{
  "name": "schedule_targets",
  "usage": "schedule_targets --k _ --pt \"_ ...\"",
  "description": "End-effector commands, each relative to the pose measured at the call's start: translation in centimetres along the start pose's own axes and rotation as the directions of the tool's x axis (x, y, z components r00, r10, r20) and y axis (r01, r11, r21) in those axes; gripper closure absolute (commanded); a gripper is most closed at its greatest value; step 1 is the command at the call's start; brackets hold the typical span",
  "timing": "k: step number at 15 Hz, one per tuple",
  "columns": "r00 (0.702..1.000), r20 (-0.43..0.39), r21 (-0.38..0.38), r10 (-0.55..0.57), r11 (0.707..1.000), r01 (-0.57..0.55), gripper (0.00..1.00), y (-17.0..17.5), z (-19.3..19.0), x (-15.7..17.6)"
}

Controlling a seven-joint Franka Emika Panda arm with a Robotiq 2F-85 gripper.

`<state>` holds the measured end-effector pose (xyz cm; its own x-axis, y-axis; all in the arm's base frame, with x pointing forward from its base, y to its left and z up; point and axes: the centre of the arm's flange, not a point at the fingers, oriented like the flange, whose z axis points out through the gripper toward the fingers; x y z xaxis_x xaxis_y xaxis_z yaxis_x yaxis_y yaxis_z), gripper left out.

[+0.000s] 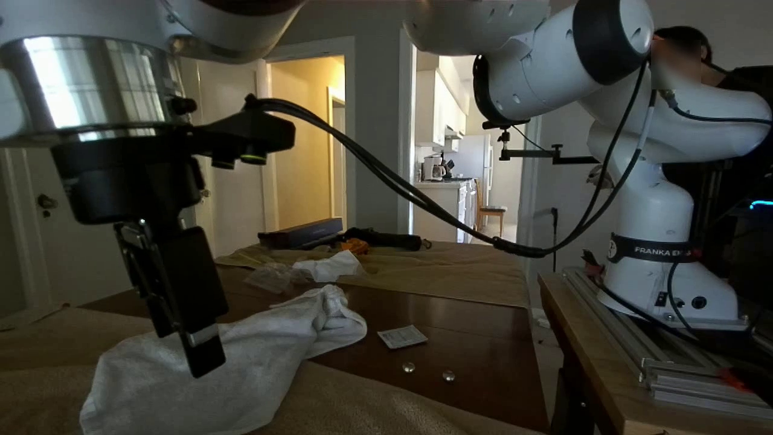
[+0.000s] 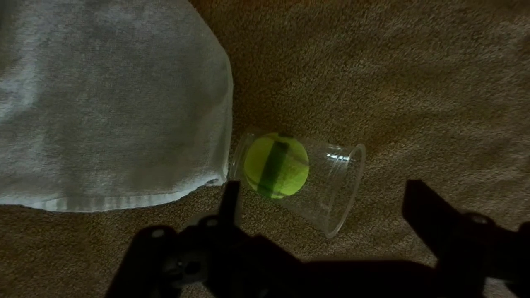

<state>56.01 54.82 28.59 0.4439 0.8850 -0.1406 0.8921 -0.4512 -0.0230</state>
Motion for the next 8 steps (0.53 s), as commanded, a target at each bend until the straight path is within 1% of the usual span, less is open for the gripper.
schedule_targets --k 1,2,5,8 --pt "0.999 0.031 -0.011 -0.018 1.0 0.018 0.0 -0.6 1.3 3.0" --pt "0.999 0.043 -0.015 -0.026 1.0 0.027 0.0 -1.2 1.9 4.2" --pt "0.996 0.081 -0.032 -0.046 0.998 0.049 0.0 -2.9 3.6 6.0" --pt "0.986 0.144 -0.075 -0.083 0.993 0.095 0.0 -5.1 4.2 7.7"
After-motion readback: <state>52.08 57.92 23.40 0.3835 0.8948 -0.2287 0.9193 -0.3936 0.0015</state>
